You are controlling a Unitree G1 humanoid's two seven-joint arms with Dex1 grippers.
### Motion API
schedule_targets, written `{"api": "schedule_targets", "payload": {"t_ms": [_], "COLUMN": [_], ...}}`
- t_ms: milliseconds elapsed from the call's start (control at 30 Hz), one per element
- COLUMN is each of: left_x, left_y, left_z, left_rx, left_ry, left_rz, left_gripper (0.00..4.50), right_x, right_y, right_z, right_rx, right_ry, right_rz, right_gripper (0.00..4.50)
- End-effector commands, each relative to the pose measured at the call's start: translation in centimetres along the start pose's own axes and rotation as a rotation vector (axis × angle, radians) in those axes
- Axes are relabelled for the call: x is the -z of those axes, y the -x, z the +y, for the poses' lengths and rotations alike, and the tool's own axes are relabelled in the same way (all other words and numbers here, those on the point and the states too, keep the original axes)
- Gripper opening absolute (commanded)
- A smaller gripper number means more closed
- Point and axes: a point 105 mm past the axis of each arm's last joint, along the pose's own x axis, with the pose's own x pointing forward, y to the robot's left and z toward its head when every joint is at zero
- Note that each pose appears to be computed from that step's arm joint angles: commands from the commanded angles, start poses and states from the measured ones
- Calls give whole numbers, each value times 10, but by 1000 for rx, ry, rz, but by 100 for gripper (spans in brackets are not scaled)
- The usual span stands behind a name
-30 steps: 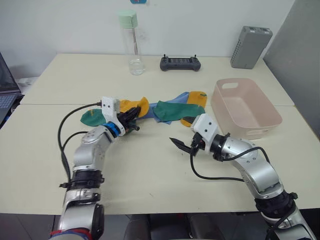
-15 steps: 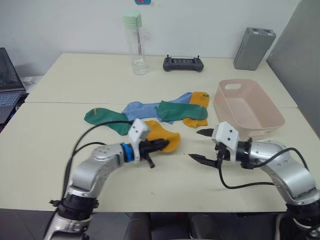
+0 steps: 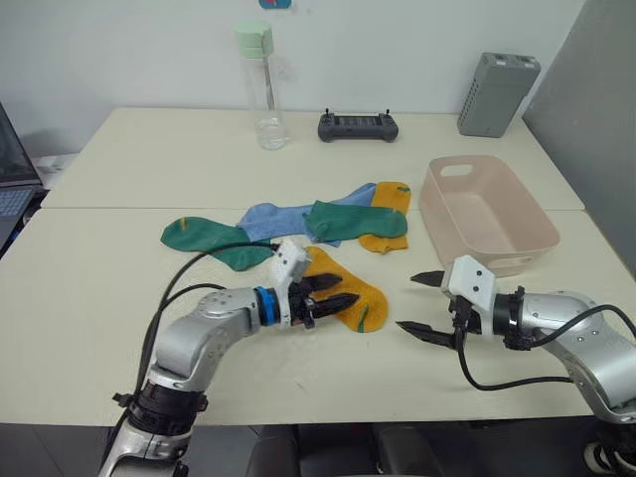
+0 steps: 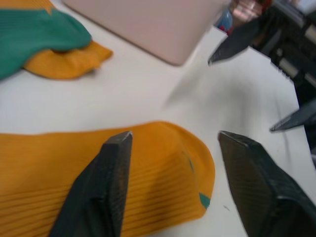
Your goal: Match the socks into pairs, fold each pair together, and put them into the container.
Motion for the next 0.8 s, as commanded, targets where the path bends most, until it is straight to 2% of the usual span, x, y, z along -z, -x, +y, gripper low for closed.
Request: {"api": "schedule_targets", "payload": {"t_ms": [33, 67, 100, 167, 267, 367, 500, 600, 700, 733, 800], "left_x": [-23, -23, -24, -30, -26, -16, 3, 11, 12, 12, 9], "left_y": [20, 23, 25, 25, 19, 13, 3, 3, 5, 6, 10], "left_z": [42, 52, 63, 83, 100, 104, 102, 101, 102, 102, 102], "left_rx": [-182, -226, -269, -339, -395, -386, -346, -336, -335, -334, -339], "left_ry": [-104, -125, -151, -262, -322, -328, -317, -303, -305, -297, -282], "left_rz": [-63, -57, -49, -40, 11, 52, 123, 152, 157, 155, 136], "left_gripper": [411, 438, 445, 445, 445, 450, 450, 388, 296, 266, 203], "right_x": [-5, -4, -1, 7, 12, 12, 22, 27, 27, 28, 28], "right_y": [-6, -8, -11, -20, -29, -33, -37, -38, -38, -38, -37], "right_z": [8, 8, 8, 8, 4, 7, 10, 10, 9, 10, 10], "right_rx": [-7, -3, 4, 24, 62, 50, 46, 54, 54, 52, 50], "right_ry": [17, 18, 24, 25, -16, -52, -76, -75, -87, -87, -94], "right_rz": [-37, -36, -25, 6, 22, 24, 64, 95, 101, 107, 107], "right_gripper": [450, 450, 450, 450, 450, 384, 240, 131, 23, 0, 0]}}
